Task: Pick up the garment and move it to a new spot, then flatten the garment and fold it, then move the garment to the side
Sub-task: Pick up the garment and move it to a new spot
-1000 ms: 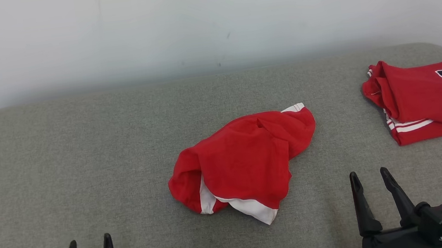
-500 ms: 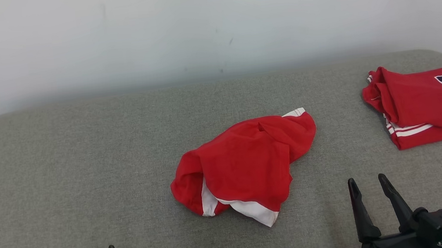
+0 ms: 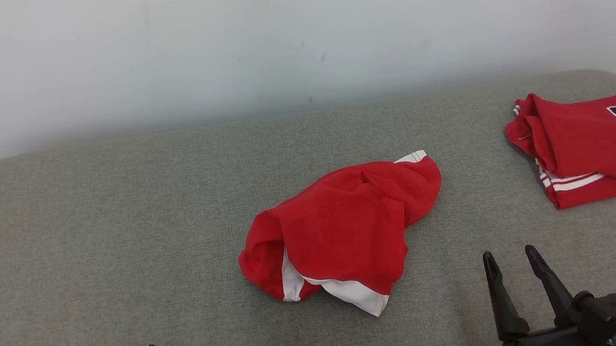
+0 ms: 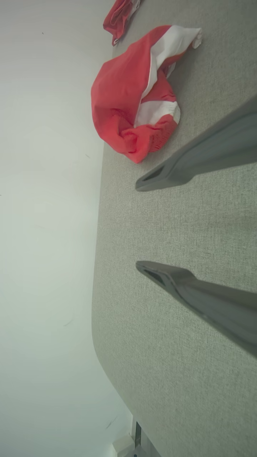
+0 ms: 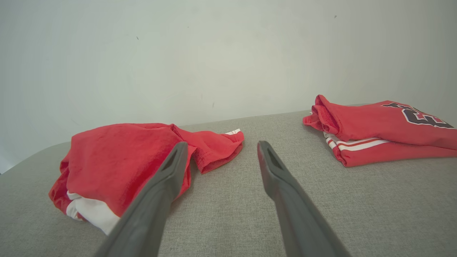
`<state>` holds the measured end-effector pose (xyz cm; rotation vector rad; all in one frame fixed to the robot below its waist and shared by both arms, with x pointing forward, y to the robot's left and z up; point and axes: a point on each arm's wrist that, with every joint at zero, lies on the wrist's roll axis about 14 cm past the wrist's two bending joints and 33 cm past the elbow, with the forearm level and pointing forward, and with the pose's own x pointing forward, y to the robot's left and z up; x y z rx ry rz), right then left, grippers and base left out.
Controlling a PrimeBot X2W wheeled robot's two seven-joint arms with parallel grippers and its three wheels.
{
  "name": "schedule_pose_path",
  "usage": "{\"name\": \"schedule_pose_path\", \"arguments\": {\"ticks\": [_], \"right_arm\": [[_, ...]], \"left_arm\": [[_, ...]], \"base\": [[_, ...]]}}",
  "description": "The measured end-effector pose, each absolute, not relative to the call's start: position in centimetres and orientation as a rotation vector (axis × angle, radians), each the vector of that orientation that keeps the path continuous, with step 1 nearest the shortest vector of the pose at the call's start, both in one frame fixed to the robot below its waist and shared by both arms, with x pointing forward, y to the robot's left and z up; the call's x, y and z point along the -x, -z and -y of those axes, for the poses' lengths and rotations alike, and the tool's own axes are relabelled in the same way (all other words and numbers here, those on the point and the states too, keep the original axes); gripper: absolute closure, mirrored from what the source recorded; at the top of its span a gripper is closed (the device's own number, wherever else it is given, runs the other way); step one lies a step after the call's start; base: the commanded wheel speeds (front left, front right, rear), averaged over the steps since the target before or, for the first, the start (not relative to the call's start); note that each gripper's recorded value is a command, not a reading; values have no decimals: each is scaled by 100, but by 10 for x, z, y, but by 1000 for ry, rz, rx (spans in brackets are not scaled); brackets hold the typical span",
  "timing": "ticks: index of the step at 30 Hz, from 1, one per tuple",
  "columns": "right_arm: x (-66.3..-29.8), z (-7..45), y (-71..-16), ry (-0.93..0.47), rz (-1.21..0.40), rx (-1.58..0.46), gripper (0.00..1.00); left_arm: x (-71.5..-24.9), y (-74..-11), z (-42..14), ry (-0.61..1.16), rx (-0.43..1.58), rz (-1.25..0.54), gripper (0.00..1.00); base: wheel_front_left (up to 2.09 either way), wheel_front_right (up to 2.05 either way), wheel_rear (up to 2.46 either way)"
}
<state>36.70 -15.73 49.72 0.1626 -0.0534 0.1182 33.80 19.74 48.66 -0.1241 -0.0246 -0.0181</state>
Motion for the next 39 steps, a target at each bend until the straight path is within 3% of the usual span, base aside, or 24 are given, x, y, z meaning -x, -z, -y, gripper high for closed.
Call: {"name": "schedule_pose_path", "arguments": {"ticks": [39], "right_arm": [[-370,159,-489,-109,28,-168,0]], "left_arm": [[-342,-479,-196,14,132,1,0]], "base": [[0,0,0]]}}
